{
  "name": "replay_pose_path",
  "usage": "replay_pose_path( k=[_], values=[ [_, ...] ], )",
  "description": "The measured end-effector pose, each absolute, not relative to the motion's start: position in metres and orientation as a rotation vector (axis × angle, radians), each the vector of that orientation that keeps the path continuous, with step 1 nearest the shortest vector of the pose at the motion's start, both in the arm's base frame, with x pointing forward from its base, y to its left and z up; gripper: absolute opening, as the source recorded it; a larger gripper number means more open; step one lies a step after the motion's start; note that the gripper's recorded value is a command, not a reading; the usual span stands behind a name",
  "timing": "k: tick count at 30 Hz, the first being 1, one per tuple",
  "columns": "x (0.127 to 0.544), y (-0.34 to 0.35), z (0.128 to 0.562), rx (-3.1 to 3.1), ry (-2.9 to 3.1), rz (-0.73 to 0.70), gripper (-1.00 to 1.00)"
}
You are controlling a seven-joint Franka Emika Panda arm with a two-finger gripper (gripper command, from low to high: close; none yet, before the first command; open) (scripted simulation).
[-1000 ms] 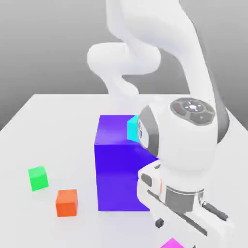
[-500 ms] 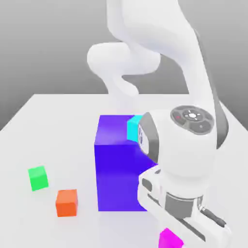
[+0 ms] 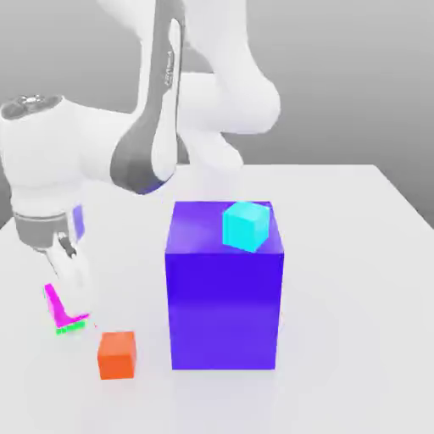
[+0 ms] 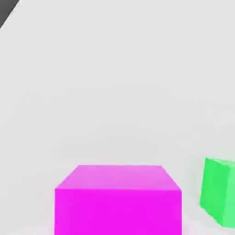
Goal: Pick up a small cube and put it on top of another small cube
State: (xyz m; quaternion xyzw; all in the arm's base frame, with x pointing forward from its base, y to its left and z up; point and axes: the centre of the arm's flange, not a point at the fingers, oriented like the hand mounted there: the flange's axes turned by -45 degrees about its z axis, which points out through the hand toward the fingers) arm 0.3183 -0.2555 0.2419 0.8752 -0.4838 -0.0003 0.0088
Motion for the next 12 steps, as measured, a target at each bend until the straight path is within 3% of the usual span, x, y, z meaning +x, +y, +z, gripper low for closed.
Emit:
replay_pose_path(
  k=[3,9,10,12],
  values=[
    [0.276,-0.269,0.241,2.758,-1.497,0.000,-1.00],
    [0.268,-0.271,0.188,2.769,-1.486,0.002,-1.00],
    [0.267,-0.271,0.181,2.768,-1.486,0.001,1.00],
    [0.267,-0.271,0.181,2.768,-1.486,0.001,1.00]
  ],
)
